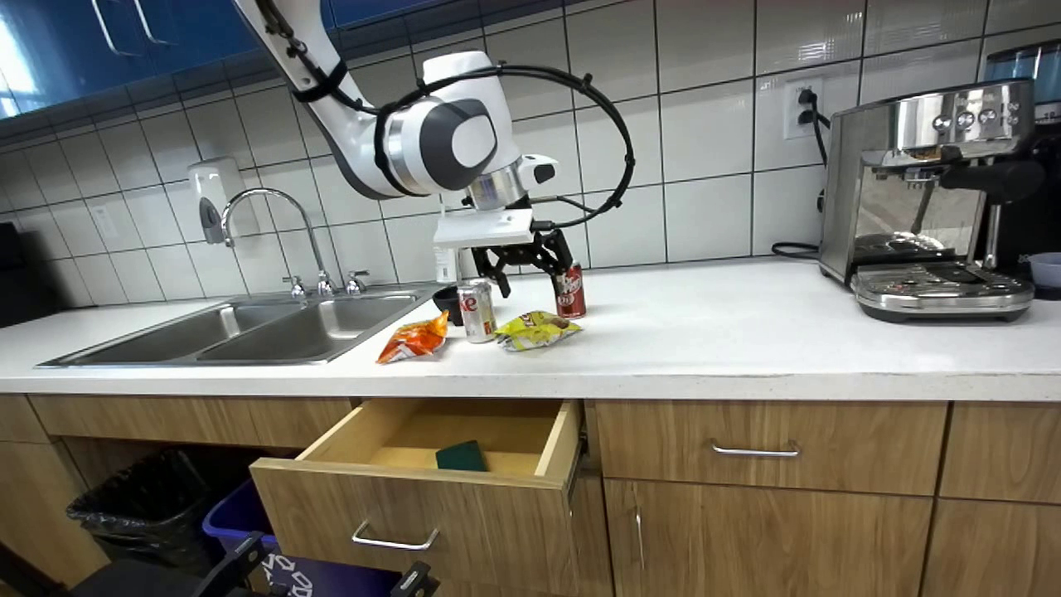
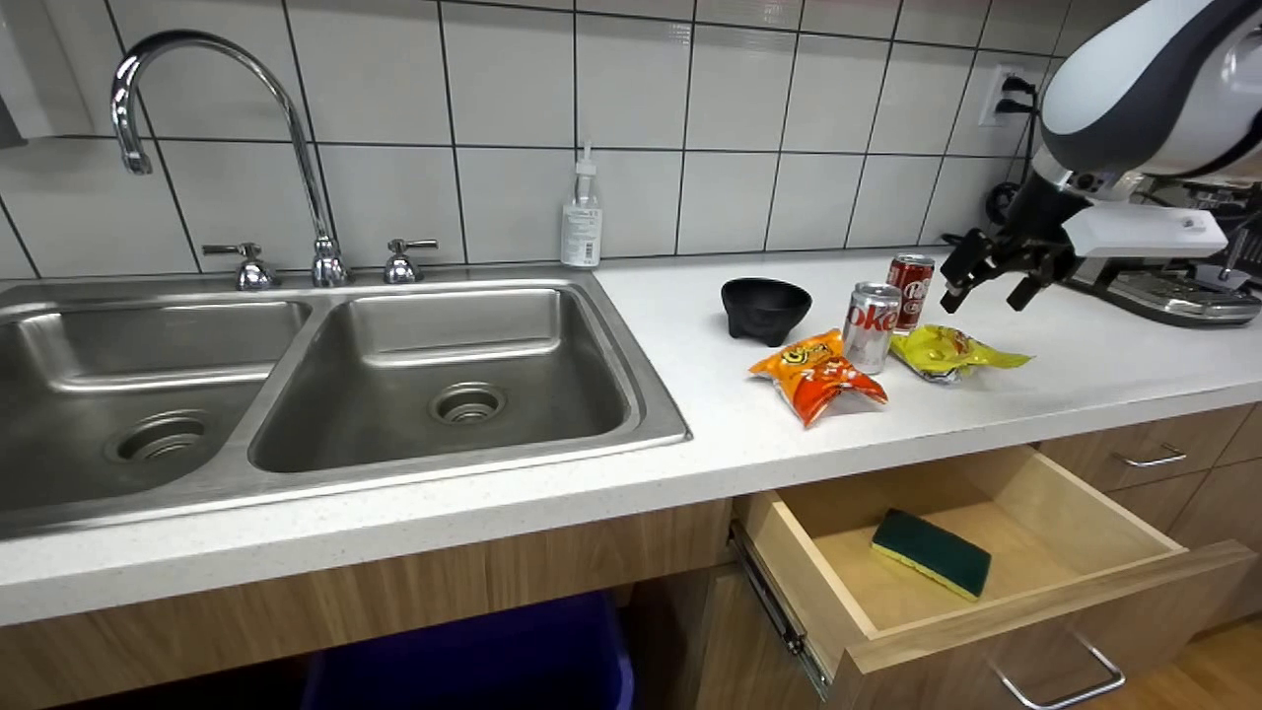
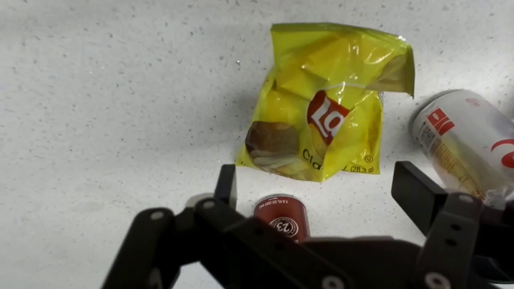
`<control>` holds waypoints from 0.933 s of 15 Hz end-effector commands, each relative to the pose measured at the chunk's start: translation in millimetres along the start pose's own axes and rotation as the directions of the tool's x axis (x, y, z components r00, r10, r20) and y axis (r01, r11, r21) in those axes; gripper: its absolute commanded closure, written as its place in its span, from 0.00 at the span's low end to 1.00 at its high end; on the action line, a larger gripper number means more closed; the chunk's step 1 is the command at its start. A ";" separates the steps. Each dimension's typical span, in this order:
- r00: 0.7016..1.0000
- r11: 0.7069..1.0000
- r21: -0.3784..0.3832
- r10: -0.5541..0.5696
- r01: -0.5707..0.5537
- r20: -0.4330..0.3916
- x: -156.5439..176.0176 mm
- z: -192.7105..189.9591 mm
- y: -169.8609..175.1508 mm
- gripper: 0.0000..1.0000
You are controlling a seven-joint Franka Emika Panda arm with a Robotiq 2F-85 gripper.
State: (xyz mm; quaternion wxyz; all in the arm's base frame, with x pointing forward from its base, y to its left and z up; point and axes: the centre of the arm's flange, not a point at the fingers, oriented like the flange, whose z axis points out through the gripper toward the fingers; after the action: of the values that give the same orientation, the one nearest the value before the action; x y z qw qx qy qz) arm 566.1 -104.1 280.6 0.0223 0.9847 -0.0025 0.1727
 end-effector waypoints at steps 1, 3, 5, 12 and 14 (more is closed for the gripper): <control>1.000 1.000 0.010 -0.023 0.023 -0.008 31.4 21.4 15.0 0.00; 1.000 1.000 0.010 -0.028 0.029 -0.006 39.9 30.3 18.5 0.00; 0.999 0.999 0.016 -0.032 0.032 -0.003 46.8 39.4 20.6 0.00; 0.998 0.997 0.047 -0.055 0.055 0.006 62.9 68.3 11.8 0.00; 0.998 0.997 0.051 -0.061 0.061 0.014 62.6 75.1 8.4 0.00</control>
State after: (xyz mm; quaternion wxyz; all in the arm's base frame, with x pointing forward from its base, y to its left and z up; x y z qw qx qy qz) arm 634.4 -110.6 236.5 0.0104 0.9846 0.0162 0.1739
